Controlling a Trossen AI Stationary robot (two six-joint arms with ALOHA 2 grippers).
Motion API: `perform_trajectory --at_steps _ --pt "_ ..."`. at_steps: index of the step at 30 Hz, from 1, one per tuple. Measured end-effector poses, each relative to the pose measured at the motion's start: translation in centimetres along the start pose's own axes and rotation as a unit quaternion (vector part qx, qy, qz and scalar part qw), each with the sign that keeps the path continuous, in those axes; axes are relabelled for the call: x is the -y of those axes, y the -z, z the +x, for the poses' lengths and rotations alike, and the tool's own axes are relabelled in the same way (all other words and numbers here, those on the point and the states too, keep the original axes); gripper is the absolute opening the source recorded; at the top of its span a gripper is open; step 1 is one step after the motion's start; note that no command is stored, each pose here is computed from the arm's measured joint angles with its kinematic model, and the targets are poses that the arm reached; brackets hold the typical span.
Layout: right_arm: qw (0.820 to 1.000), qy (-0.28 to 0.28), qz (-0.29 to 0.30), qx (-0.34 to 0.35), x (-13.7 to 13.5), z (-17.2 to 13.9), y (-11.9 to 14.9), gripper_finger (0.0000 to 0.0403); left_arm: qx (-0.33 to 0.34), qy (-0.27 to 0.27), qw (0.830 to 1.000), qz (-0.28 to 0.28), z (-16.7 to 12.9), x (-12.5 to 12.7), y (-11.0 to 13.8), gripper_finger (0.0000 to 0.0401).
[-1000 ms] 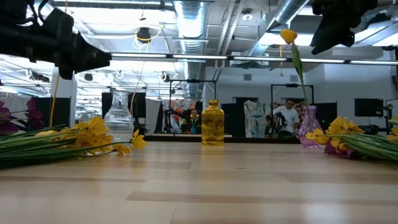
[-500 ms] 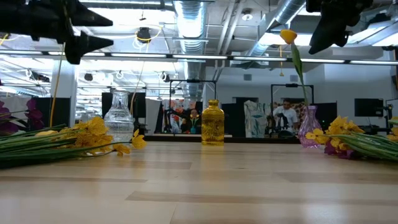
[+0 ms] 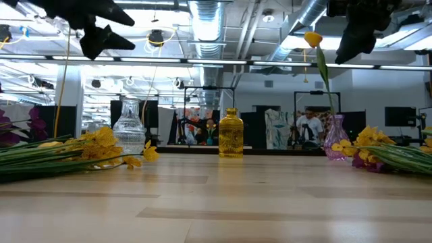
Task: Sort flowers into vase by color
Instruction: Put the left yellow flowers into the transparent vase
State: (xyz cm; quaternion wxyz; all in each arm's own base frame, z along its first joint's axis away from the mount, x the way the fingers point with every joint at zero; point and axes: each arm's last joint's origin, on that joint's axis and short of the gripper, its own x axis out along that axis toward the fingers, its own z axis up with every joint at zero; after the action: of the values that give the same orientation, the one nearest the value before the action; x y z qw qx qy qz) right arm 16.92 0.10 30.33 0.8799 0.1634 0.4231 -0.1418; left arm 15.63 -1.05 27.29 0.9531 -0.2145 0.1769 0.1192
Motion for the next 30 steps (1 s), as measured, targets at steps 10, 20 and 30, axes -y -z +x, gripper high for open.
perform_trajectory --at_steps 10,20,30 --pt "0.999 -0.015 -0.026 -0.01 -1.5 1.1 -0.1 0.0185 -0.188 0.068 0.973 -0.115 2.6 3.7 0.5 0.026" --pt "0.999 -0.021 -0.037 -0.014 -2.1 1.5 0.0 0.0185 -0.381 0.027 0.878 -0.288 4.6 5.3 4.2 0.026" --pt "0.999 -0.018 -0.041 -0.019 -2.2 1.8 -0.1 0.0185 -0.429 -0.048 0.834 -0.342 6.2 6.1 6.6 0.026"
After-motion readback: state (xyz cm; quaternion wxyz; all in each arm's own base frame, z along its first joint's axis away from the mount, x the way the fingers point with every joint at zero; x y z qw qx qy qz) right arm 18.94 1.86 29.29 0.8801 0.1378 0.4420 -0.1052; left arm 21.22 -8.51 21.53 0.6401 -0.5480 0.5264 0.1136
